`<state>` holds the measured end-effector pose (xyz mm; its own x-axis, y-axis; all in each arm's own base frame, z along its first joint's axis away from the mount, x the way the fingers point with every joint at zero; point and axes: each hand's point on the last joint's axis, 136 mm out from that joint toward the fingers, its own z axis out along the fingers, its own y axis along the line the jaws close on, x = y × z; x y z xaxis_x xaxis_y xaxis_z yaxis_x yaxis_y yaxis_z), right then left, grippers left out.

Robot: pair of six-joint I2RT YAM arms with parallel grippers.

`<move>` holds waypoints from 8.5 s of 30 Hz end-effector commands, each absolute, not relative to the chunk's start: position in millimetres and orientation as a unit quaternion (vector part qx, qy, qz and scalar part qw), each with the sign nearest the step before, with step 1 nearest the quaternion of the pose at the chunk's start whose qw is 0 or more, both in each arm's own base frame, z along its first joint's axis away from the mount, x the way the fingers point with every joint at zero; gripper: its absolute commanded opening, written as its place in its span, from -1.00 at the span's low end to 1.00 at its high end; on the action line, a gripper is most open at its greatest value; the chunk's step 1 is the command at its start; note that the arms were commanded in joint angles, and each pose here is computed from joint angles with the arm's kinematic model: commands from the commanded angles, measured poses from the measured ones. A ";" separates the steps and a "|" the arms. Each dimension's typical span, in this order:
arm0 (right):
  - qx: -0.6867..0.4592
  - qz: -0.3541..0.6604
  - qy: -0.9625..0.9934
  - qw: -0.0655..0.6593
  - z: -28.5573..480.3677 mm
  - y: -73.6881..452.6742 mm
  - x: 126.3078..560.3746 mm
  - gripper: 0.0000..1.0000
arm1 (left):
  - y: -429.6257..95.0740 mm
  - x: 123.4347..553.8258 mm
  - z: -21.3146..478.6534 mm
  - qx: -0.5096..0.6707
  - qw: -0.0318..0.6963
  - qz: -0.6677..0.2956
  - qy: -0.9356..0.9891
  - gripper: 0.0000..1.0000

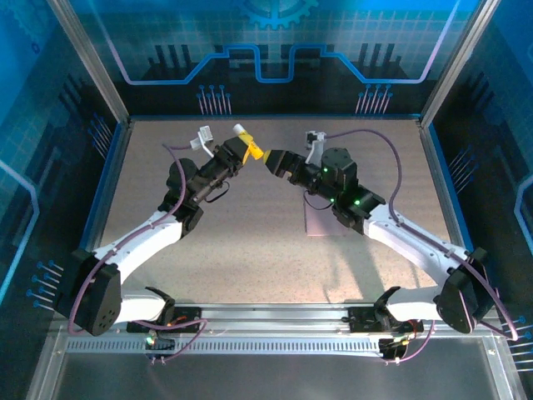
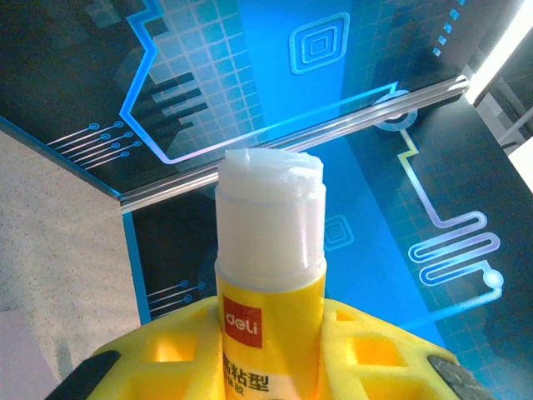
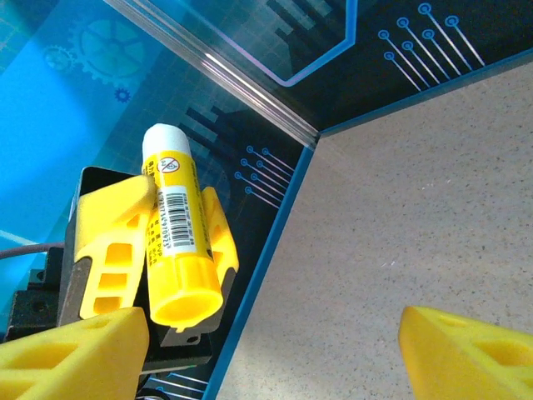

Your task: Place the letter into the envelope and seal it

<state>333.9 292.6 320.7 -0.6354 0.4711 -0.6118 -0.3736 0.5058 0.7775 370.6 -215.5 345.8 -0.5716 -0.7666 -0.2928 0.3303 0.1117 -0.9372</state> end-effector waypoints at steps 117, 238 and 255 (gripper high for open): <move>0.007 0.033 0.985 0.170 241.0 138.0 302.4 -0.79 | -338.5 387.5 167.3 0.116 0.311 -0.288 0.898 -1.00; 0.019 -0.013 1.000 0.001 148.9 118.7 330.6 -0.86 | -377.2 366.3 -0.6 0.092 0.174 -0.234 0.952 -1.00; 0.002 -0.028 0.998 -0.049 113.4 129.5 298.6 -0.87 | -374.9 365.1 5.1 0.096 0.180 -0.233 0.951 -1.00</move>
<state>301.6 125.6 119.3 -0.9970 0.0023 0.0778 -0.0020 0.9985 -0.0551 378.8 -383.5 19.3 -0.9060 0.0599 -0.4191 0.2614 0.8579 -0.4424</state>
